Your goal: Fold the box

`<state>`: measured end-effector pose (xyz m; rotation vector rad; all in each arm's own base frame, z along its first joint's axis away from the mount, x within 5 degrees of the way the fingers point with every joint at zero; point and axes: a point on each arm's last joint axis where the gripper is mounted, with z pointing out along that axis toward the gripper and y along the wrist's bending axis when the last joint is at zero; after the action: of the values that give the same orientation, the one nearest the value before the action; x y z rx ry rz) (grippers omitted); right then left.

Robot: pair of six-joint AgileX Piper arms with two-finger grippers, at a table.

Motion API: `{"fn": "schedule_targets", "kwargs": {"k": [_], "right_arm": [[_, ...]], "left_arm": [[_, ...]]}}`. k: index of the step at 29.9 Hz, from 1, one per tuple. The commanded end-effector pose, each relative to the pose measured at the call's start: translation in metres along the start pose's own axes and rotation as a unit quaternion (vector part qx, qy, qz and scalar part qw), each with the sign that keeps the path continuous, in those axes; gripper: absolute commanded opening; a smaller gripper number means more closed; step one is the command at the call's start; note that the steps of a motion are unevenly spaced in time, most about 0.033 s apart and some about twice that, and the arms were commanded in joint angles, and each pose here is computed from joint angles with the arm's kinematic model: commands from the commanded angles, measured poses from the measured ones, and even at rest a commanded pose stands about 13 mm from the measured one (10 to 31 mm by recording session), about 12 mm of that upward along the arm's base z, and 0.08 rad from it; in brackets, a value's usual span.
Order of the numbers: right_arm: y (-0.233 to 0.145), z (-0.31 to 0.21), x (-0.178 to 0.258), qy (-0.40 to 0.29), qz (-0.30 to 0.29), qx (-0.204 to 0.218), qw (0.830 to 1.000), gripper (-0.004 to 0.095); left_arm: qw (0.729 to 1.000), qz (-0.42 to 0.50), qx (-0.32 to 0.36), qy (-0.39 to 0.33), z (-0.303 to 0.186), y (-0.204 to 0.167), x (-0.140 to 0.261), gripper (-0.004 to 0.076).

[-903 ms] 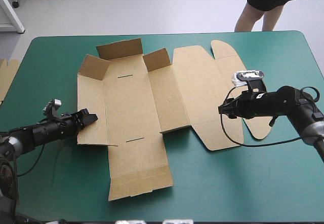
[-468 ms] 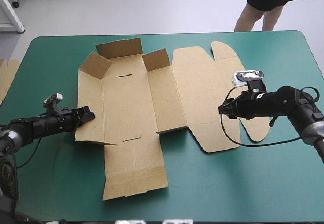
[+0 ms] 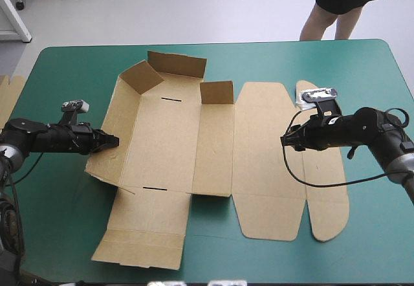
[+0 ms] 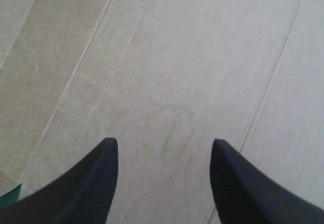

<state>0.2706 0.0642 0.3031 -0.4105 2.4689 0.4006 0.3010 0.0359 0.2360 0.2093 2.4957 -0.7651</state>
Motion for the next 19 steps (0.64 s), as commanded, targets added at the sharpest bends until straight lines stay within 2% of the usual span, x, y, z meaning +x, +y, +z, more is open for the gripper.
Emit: {"fn": "schedule_targets", "kwargs": {"k": [1, 8, 12, 15, 19], "right_arm": [[0.003, -0.027, -0.021, -0.046, -0.021, 0.015, 0.999, 0.0509], [-0.001, -0.040, -0.029, -0.041, -0.014, 0.054, 0.998, 0.0509], [-0.003, -0.039, -0.029, -0.040, -0.012, 0.062, 0.997, 0.0509], [-0.009, -0.040, -0.029, -0.041, 0.002, 0.089, 0.995, 0.0509], [-0.026, -0.040, -0.021, -0.002, 0.031, 0.106, 0.994, 0.0509]], "left_arm": [[0.997, 0.079, -0.018, -0.017, -0.014, -0.023, -0.027, -0.0010], [0.987, 0.156, -0.025, -0.034, -0.021, -0.040, -0.061, -0.0010], [0.977, 0.208, -0.037, -0.026, -0.022, -0.051, -0.078, -0.0010], [0.968, 0.246, -0.052, -0.006, -0.018, -0.060, -0.088, -0.0010], [0.961, 0.268, -0.070, 0.011, -0.009, -0.072, -0.101, -0.0010]]}}
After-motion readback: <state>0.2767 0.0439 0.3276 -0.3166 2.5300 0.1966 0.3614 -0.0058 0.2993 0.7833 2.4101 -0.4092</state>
